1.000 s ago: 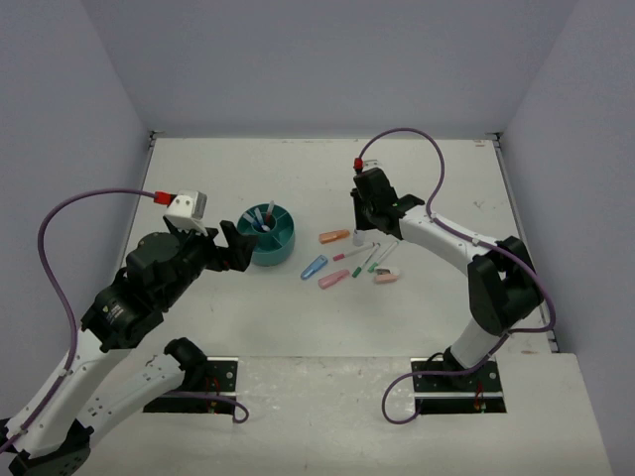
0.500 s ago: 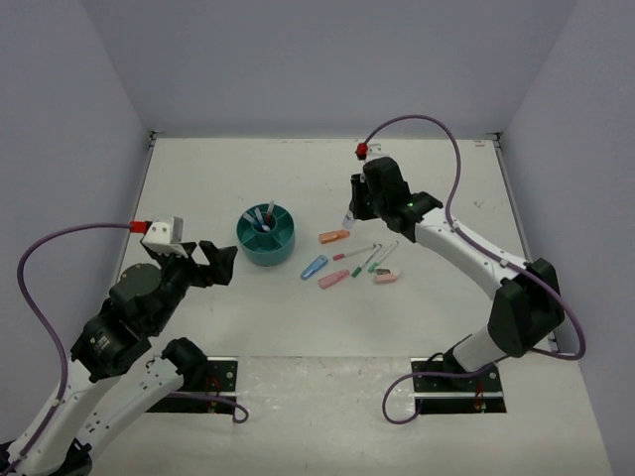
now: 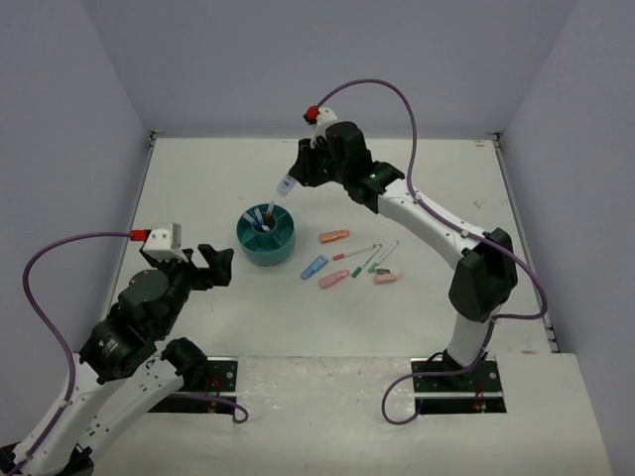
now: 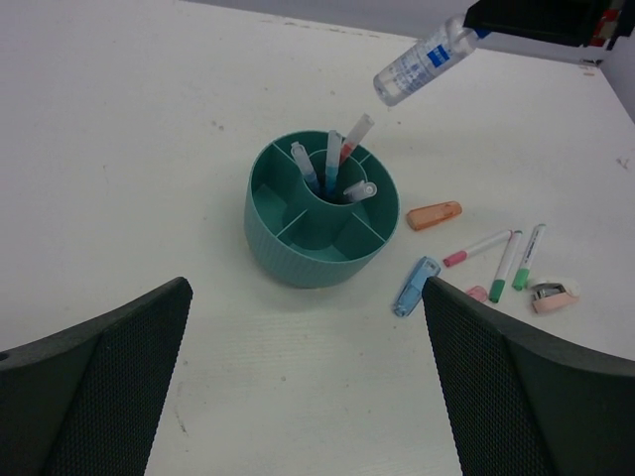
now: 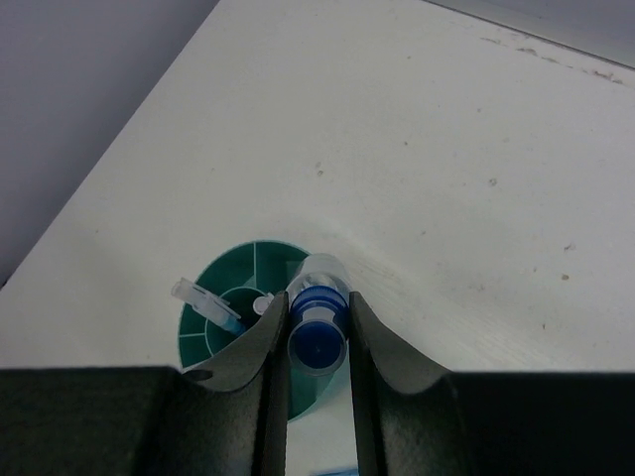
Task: Sort the stationery into containers
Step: Place the stationery in the storage box, then pick up the stapler from the center of the board.
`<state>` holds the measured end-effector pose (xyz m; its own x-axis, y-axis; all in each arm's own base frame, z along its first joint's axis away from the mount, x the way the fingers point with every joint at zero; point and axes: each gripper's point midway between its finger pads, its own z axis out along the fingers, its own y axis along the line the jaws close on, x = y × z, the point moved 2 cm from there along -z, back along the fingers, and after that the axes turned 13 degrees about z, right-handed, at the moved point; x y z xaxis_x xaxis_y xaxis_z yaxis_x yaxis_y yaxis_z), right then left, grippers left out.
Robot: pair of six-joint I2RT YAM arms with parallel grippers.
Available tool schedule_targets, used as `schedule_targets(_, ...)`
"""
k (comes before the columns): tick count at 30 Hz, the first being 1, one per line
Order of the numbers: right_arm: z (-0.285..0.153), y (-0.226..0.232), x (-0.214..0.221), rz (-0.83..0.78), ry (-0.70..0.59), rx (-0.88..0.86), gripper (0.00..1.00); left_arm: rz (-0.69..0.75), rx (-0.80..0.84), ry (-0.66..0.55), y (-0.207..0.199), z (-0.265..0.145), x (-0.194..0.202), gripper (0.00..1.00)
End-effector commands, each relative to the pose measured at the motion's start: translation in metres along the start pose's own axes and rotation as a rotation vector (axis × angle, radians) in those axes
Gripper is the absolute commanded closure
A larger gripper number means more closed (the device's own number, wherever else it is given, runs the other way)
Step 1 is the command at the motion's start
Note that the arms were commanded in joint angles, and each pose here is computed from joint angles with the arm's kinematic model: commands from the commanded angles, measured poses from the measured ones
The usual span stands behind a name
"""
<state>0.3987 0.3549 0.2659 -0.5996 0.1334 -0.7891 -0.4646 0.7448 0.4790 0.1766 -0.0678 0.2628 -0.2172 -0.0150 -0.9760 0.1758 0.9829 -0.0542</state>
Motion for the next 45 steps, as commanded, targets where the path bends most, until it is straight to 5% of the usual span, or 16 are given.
schedule_targets(1,0.011,0.022,-0.007,-0.026,0.022,-0.086,1.00,-0.039,-0.017,-0.061,0.003,-0.001,-0.012,0.00)
schedule_targets(9,0.027,0.043,0.028,-0.095,0.115,-0.174,1.00,-0.015,0.023,-0.054,-0.005,0.002,-0.011,0.00)
schedule_targets(23,0.053,0.019,0.048,-0.099,0.161,-0.074,0.97,-0.022,0.027,-0.069,-0.004,-0.001,-0.013,0.00)
schedule_targets(30,0.051,0.019,0.045,-0.092,0.161,-0.059,0.50,-0.020,0.030,-0.068,-0.005,0.000,-0.013,0.00)
schedule_targets(36,0.019,0.029,0.013,-0.123,0.090,-0.050,0.33,-0.015,0.029,-0.054,-0.006,0.002,-0.011,0.00)
schedule_targets(39,0.004,0.015,0.005,-0.115,0.067,0.008,0.32,-0.014,0.023,-0.047,-0.005,0.004,-0.010,0.00)
schedule_targets(45,-0.065,-0.051,0.012,0.072,0.003,0.331,0.22,-0.011,0.021,-0.028,-0.007,0.007,-0.006,0.00)
